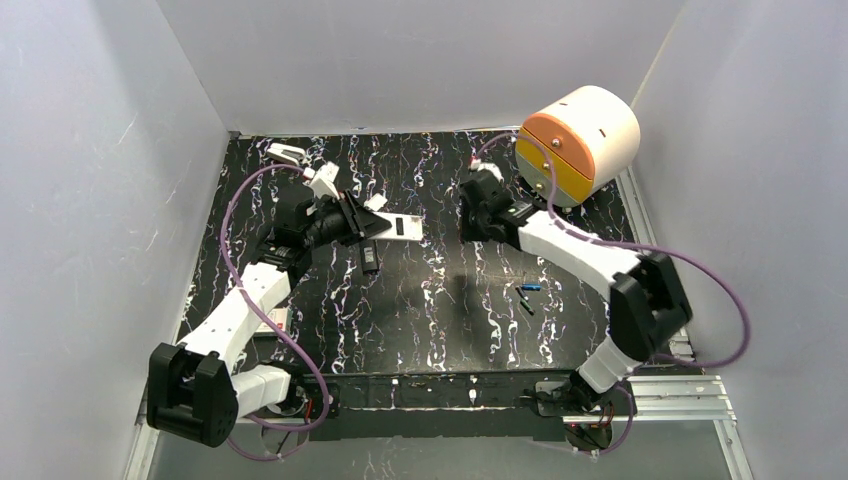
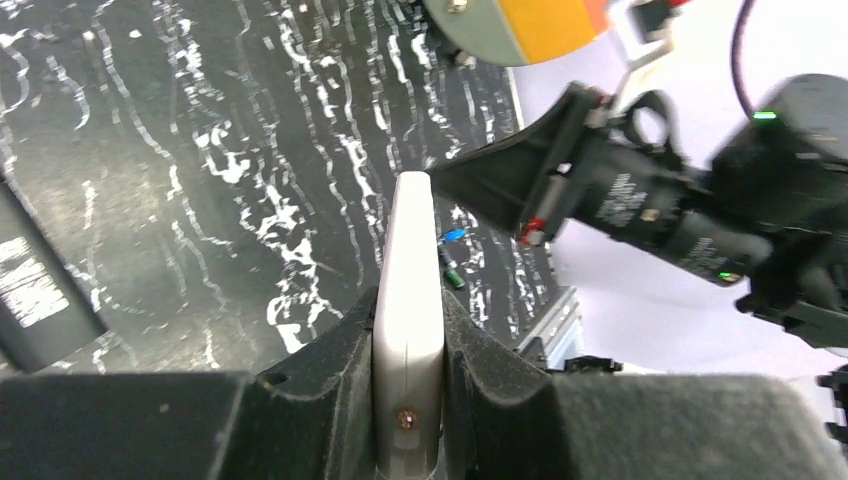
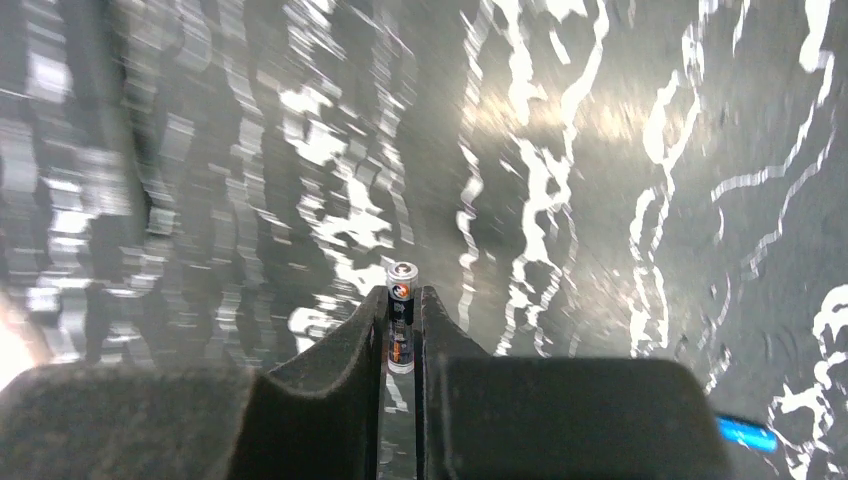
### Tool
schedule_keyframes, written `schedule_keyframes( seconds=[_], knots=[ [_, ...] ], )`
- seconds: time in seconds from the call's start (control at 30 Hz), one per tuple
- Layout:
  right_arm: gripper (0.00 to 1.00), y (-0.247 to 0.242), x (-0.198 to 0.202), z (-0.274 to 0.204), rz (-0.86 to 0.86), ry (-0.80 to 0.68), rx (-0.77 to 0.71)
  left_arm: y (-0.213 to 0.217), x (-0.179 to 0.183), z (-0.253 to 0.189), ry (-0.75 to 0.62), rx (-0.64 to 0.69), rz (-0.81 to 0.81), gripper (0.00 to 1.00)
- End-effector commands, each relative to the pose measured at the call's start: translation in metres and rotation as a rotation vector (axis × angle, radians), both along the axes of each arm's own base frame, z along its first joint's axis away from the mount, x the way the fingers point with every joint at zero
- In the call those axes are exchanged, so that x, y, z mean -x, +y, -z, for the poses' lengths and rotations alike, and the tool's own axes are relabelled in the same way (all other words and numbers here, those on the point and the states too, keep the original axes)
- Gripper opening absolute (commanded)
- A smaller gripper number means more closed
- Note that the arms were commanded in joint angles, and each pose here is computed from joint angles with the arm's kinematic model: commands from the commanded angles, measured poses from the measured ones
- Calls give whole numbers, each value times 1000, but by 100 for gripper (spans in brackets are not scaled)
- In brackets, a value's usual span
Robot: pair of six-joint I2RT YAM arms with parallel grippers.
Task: Load the batteries into the remote control
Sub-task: Pick up the battery from the center of the board, then load the battery into the remote control.
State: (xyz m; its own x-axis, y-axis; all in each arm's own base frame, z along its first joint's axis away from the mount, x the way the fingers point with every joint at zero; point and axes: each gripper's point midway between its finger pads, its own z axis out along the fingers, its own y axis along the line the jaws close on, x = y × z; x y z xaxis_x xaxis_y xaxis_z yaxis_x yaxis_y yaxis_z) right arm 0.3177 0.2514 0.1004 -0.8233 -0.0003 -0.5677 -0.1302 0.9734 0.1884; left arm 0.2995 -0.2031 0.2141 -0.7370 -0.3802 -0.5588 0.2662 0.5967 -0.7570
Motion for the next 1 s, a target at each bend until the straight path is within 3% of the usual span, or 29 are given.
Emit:
schedule_keyframes(
  seconds=[0.0, 0.37, 0.67, 0.97],
  knots=[
    [11, 33, -28, -127, -25, -308, -287, -16, 0, -54, -133, 162, 64, 0],
    [11, 57, -8, -272, -226, -622, -608, -34, 6, -111, -224, 357, 190, 0],
    [11, 51, 13, -300, -316, -725, -645, -43, 3, -144, -245, 474, 267, 0],
    [11, 49, 17, -286, -336, -742, -629, -43, -1, -149, -197, 555, 252, 0]
  ],
)
